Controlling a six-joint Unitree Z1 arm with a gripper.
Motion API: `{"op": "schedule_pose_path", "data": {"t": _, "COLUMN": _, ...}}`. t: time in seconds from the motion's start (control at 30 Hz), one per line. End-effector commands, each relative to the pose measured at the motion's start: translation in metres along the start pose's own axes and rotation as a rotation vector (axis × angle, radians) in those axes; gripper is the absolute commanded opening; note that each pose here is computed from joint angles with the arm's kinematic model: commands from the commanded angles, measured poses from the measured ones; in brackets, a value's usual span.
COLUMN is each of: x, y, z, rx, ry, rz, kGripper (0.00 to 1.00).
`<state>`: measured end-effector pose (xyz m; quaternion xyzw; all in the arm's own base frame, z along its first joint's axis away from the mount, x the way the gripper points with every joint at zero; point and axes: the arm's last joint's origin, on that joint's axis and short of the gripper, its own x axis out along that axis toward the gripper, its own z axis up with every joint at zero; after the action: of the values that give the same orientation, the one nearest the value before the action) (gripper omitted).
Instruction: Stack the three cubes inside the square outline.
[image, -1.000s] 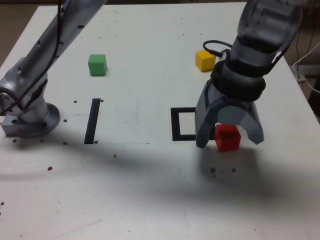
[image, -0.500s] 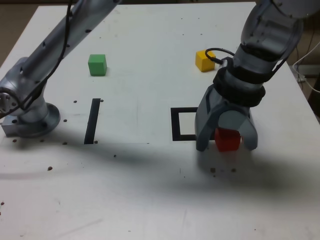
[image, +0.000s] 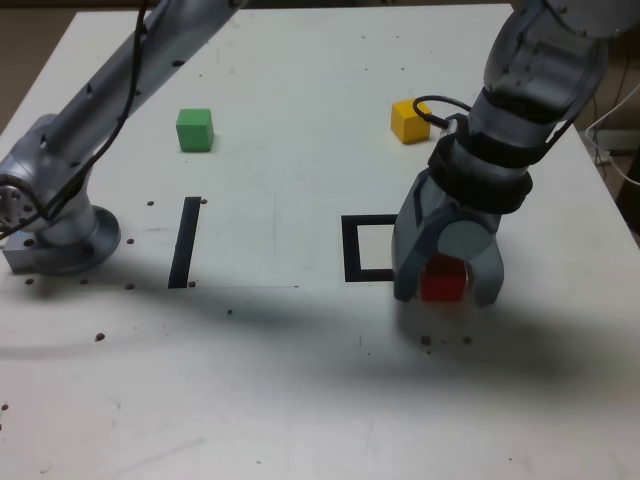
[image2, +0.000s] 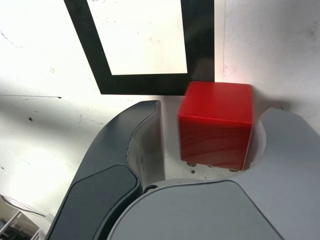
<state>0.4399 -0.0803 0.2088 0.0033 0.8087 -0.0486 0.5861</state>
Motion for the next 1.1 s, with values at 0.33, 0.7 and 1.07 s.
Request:
{"op": "schedule_pose_path", "data": {"t": 0.33, "x": -0.003, "y": 0.001, "z": -0.006, "rx": -0.002, "ry": 0.019, "rz": 0.004, "kGripper": 0.33}}
{"op": "schedule_pose_path", "data": {"t": 0.7, "x": -0.008, "y": 0.007, "z": -0.021, "rx": -0.01, "ry": 0.038, "rz": 0.028, "kGripper": 0.33}}
{"op": "schedule_pose_path", "data": {"t": 1.07, "x": -0.009, "y": 0.029, "z": -0.05, "rx": -0.049, "ry": 0.037, "rz": 0.043, "kGripper": 0.33}}
